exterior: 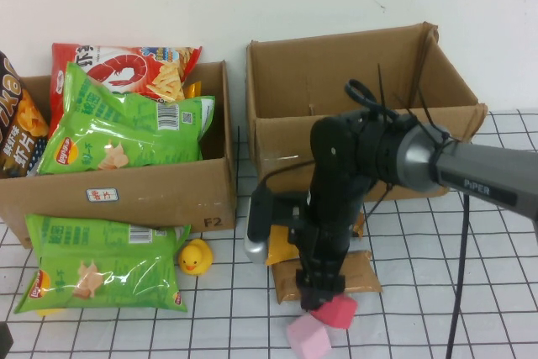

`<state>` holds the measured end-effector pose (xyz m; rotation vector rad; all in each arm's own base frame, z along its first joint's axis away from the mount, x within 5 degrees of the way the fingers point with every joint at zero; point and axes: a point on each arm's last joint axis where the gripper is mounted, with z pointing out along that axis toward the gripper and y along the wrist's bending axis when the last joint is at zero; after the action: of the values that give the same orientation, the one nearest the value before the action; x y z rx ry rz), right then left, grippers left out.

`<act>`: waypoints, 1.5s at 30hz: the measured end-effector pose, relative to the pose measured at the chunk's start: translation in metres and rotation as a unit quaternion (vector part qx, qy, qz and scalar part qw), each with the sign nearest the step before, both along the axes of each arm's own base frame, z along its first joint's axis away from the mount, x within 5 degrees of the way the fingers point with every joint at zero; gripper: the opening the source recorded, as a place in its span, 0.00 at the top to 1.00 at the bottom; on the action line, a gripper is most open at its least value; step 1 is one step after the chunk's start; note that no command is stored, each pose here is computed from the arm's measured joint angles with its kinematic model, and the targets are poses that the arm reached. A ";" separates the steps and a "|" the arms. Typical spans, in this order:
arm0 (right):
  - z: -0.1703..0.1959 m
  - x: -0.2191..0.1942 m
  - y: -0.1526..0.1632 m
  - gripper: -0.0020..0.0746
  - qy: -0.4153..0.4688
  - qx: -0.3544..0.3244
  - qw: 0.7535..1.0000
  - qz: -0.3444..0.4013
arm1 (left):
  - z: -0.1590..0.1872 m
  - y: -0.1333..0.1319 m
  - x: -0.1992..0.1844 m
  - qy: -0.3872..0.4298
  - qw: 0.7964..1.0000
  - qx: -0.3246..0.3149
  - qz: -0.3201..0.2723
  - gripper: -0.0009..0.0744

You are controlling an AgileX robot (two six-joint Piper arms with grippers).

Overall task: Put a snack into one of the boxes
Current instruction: Pick up the biscuit

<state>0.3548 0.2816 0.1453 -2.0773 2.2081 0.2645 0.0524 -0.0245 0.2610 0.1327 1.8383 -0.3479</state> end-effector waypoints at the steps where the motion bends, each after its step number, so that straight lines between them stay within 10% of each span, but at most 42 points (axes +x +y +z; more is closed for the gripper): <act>1: 0.003 0.001 0.001 0.26 -0.002 0.002 1.000 0.001 | 0.000 0.000 0.000 0.000 1.000 0.000 0.000 0.99; 45: -0.012 0.006 0.001 0.37 0.013 -0.033 0.999 0.011 | 0.000 0.000 0.000 -0.002 1.000 0.004 -0.002 0.99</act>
<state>0.3610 0.2821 0.1330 -2.1434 2.2394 0.2247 0.0524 -0.0246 0.2610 0.1422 1.8367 -0.3422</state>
